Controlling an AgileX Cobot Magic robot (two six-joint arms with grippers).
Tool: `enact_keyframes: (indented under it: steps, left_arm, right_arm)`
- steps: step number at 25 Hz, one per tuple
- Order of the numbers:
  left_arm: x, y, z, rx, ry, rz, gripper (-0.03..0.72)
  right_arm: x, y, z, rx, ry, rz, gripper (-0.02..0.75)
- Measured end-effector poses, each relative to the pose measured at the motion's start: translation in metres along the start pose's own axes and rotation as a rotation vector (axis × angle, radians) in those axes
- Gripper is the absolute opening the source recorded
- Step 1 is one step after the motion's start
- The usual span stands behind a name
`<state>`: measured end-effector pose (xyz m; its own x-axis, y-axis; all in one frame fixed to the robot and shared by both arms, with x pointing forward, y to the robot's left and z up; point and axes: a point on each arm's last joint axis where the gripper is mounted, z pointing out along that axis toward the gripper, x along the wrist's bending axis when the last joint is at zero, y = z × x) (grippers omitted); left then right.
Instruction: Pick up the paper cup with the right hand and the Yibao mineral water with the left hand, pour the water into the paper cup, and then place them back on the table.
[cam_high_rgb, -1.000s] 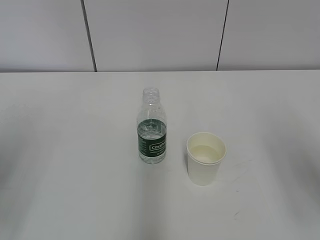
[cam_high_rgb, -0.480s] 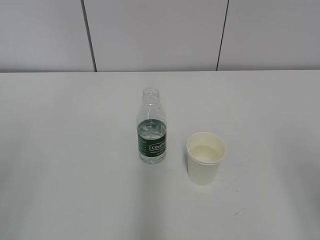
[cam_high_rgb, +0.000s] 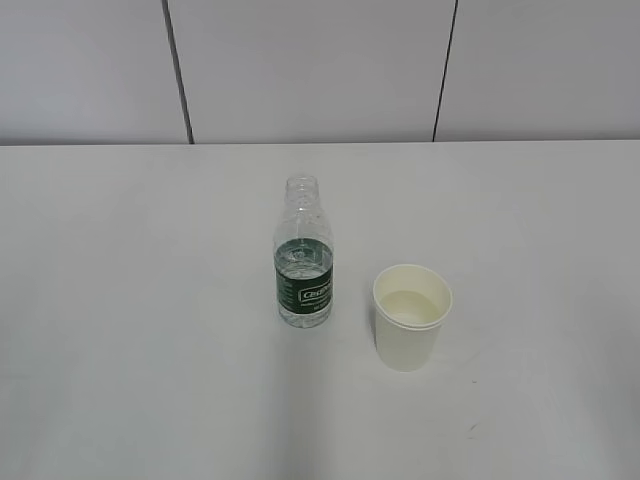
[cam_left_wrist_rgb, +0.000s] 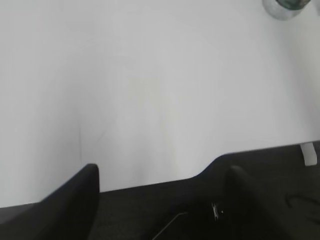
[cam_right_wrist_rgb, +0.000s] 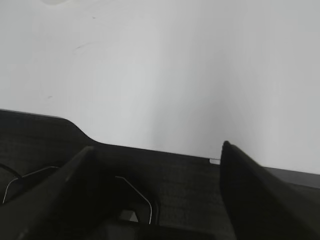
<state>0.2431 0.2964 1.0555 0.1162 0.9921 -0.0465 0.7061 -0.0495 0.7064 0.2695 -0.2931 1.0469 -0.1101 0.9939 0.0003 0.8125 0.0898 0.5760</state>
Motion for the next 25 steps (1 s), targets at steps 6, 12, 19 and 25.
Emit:
enact_keyframes:
  steps: [6,12,19,25]
  left_arm:
    - [-0.001,-0.022,-0.018,-0.166,-0.004,0.008,0.462]
    - [-0.001,-0.024,-0.019,-0.176,-0.006,0.009,0.461]
    - [-0.001,-0.024,-0.020,-0.177,-0.006,-0.017,0.458]
    - [0.000,-0.024,-0.020,-0.178,-0.001,-0.020,0.458]
  right_arm:
    - [0.002,-0.019,-0.016,-0.157,-0.012,-0.009,0.586]
    - [0.005,-0.041,-0.030,-0.322,-0.023,-0.018,0.586]
    - [0.005,-0.044,-0.031,-0.332,-0.021,-0.007,0.586]
    - [0.006,-0.042,-0.027,-0.344,-0.007,0.029,0.586]
